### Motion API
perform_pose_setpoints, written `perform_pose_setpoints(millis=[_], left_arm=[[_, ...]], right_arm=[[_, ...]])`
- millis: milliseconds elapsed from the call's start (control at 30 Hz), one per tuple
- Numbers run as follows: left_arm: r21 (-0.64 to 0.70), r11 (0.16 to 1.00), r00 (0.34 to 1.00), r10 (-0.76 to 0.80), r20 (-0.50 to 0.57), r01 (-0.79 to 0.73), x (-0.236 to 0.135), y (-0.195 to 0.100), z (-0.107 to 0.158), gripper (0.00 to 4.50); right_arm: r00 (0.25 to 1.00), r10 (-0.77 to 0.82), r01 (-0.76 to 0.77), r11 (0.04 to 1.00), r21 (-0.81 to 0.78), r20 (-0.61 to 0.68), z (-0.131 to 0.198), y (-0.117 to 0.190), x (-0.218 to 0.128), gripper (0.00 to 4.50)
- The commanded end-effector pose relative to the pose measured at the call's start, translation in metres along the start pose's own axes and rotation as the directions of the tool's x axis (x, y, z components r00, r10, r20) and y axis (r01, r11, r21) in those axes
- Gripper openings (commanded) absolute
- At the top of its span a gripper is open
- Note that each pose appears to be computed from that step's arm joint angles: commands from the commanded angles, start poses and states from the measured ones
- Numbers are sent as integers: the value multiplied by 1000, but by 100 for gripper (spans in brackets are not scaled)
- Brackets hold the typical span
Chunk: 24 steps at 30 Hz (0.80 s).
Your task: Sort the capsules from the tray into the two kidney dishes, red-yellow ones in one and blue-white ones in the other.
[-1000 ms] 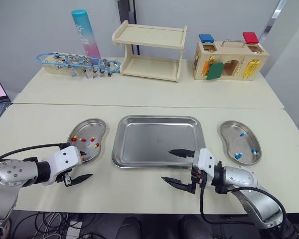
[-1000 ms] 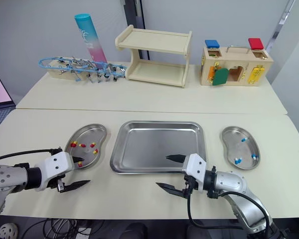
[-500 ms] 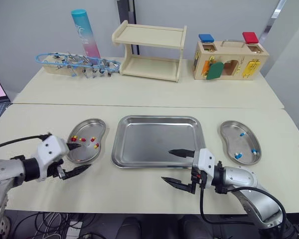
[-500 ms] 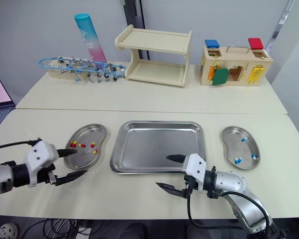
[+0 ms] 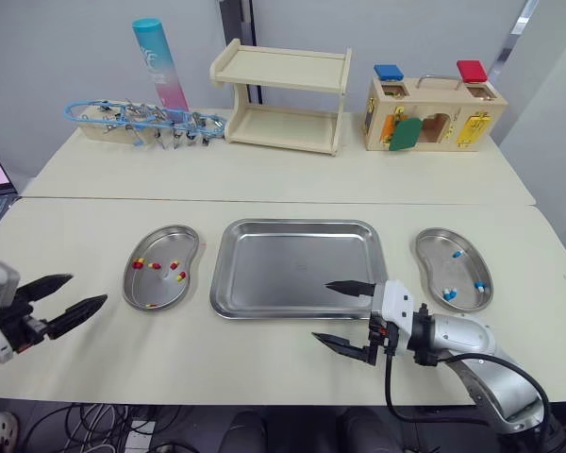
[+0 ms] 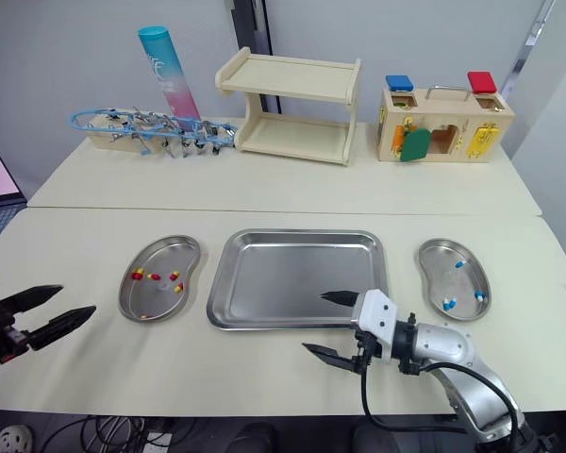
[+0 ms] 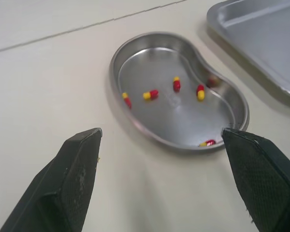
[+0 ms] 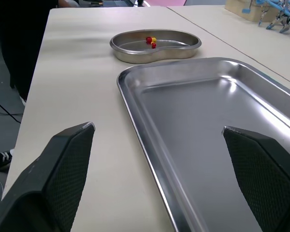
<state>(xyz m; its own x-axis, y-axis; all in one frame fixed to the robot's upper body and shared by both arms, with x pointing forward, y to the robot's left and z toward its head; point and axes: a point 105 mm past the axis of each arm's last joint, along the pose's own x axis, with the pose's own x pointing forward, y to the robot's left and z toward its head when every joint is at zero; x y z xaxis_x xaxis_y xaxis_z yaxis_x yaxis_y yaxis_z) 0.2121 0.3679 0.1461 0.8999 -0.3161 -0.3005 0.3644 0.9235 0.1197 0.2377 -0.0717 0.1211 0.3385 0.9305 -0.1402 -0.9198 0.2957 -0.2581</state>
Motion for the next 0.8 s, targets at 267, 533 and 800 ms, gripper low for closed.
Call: perform_pose_setpoints(millis=[267, 533, 800], left_arm=[[-59, 992, 993, 115, 8, -114, -37, 12, -9, 449], [-13, 975, 973, 222, -59, -223, -43, 33, -24, 449], [160, 935, 927, 340, -158, -315, -37, 51, -30, 449]], right_arm=[[992, -3, -5, 998, -61, -129, 24, -32, -74, 450], [912, -115, 65, 988, -137, -393, 13, -71, -164, 450], [787, -246, 131, 963, -237, -565, -9, -112, -233, 450]])
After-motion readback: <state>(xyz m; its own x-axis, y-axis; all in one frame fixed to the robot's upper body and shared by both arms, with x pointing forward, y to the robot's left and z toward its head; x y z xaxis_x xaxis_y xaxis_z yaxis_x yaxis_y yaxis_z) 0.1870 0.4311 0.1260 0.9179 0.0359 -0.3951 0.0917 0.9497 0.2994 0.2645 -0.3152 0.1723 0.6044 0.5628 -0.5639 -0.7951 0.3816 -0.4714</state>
